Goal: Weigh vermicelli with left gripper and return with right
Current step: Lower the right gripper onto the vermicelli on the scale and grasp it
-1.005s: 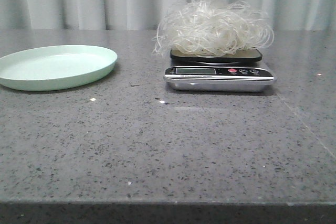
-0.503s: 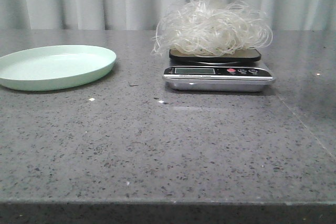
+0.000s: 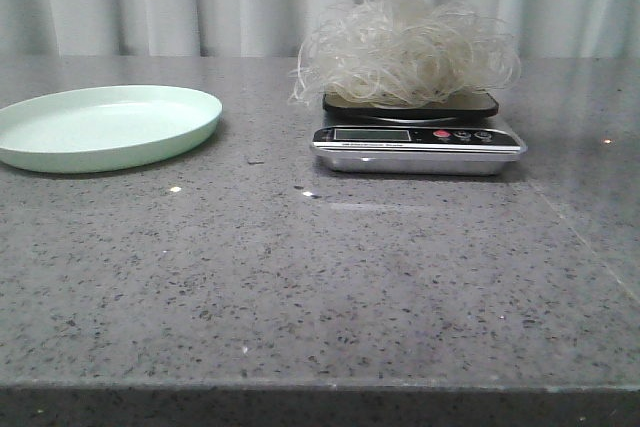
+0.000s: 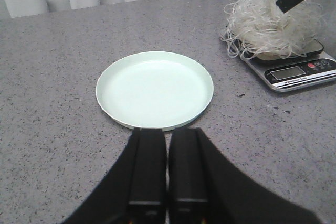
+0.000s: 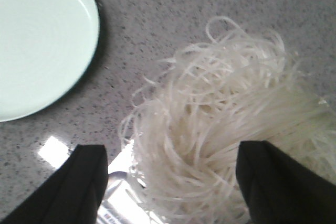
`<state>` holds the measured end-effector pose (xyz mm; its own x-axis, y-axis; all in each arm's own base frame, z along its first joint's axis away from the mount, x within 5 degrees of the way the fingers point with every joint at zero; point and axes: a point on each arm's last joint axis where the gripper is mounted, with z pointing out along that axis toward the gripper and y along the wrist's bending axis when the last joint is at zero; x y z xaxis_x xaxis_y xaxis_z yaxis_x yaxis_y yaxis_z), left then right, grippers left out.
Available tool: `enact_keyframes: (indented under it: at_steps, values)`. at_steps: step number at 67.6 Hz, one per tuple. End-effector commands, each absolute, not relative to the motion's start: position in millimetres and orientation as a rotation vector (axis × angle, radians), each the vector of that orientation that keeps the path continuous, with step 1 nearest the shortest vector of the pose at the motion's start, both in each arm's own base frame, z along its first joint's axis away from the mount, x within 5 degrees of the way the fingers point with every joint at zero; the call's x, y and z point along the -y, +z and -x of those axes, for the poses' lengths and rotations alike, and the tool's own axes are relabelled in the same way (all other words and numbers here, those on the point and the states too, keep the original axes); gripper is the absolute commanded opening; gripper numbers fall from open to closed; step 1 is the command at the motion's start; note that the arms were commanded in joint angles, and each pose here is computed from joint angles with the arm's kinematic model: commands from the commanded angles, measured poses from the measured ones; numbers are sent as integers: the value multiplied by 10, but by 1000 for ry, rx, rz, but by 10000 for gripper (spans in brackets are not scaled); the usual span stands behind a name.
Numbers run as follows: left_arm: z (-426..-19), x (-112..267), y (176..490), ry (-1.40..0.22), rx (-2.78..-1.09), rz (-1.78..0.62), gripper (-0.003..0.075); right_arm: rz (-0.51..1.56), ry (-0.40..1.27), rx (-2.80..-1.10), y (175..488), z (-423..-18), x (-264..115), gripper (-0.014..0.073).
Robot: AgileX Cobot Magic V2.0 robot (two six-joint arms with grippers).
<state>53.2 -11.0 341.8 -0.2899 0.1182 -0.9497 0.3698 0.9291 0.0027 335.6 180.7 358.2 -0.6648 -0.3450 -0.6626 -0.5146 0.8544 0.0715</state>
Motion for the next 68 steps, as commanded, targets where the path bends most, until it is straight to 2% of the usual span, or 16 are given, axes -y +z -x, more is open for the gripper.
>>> enact_keyframes:
  at_steps: [1, 38, 43, 45, 46, 47, 49, 50, 51, 55, 61, 68]
  values:
    - [-538, 135, 3552, -297, -1778, -356, 134, 586, 302, -2288, 3809, -3423, -1677, 603]
    - [-538, 135, 3552, -297, -1778, -356, 134, 586, 241, -2477, 3163, -3839, -1691, 590]
    - [-538, 135, 3552, -297, -1778, -356, 134, 594, 238, -2505, 3113, -3857, -1700, 484]
    - [-538, 135, 3552, -297, -1778, -356, 134, 597, 237, -2516, 3095, -3865, -1704, 407]
    - [-538, 135, 3552, -297, -1778, -356, 134, 599, 236, -2522, 3093, -3865, -1704, 337]
    - [-538, 135, 3552, -297, -1778, -356, 134, 600, 236, -2524, 3087, -3870, -1707, 312]
    - [-538, 135, 3552, -297, -1778, -356, 134, 603, 235, -2533, 3079, -3875, -1709, 173]
    - [-538, 135, 3552, -297, -1778, -356, 134, 604, 234, -2536, 3074, -3875, -1710, 144]
    - [-538, 135, 3552, -297, -1778, -356, 134, 604, 235, -2534, 3079, -3876, -1710, 131]
    - [-538, 135, 3552, -297, -1778, -356, 134, 603, 235, -2529, 3101, -3879, -1711, 176]
    - [-538, 135, 3552, -297, -1778, -356, 134, 599, 239, -2506, 3183, -3889, -1716, 142]
    - [-538, 135, 3552, -297, -1778, -356, 134, 591, 248, -2452, 3392, -3871, -1709, 144]
